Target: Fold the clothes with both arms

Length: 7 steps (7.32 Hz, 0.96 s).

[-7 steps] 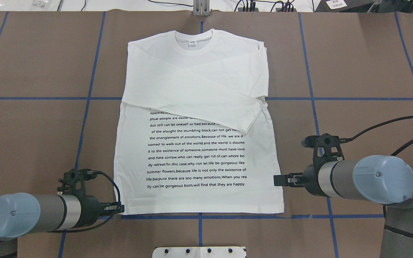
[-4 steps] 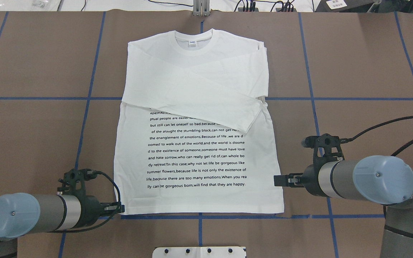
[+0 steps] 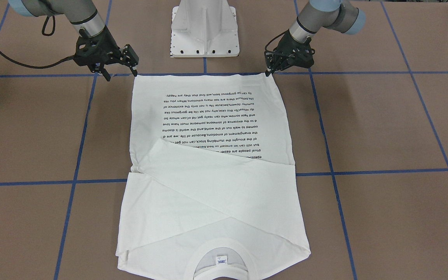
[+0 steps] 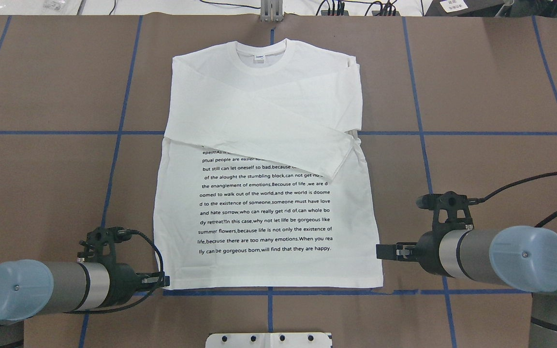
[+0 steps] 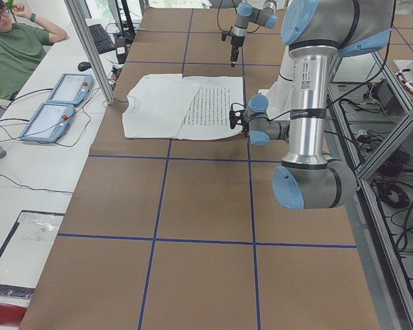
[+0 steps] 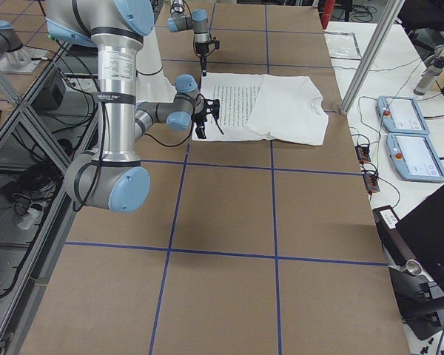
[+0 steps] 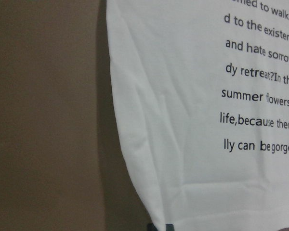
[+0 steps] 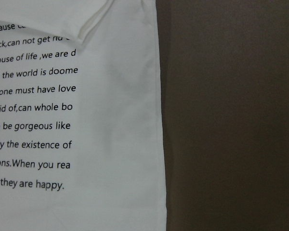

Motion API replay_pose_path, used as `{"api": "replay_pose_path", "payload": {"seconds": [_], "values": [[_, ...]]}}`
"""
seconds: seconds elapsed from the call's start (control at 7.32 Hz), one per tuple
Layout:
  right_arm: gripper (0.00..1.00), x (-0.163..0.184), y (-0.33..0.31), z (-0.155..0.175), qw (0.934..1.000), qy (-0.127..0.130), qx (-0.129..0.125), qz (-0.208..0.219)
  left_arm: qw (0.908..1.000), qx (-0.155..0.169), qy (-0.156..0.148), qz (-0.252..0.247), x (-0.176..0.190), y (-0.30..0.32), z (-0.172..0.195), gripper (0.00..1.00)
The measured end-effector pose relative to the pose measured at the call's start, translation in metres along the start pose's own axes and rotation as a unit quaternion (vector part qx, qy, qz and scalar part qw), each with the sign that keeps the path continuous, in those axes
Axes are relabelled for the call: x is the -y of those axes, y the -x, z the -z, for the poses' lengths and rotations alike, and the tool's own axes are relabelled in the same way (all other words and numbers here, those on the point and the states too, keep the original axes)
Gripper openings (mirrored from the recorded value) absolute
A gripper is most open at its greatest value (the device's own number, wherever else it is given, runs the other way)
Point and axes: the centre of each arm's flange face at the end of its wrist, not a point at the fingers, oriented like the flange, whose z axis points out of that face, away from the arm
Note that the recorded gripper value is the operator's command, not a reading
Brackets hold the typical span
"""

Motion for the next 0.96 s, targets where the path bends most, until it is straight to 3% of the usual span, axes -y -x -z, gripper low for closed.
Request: {"api": "replay_pose_path", "payload": {"seconds": [0.41,0.68,0.96], "values": [[0.78,-0.053,0.019,-0.025,0.9963,-0.04,0.005,-0.075,1.0,-0.002,0.0,0.0,0.0,-0.001,0.001,0.0],[0.75,-0.069,0.033,-0.043,0.991,-0.051,0.007,-0.124,1.0,-0.003,0.0,0.0,0.0,-0.002,0.001,0.0],[0.74,-0.071,0.035,-0.048,0.9884,-0.053,0.005,-0.142,1.0,-0.005,0.0,0.0,0.0,-0.003,0.002,0.0]]}}
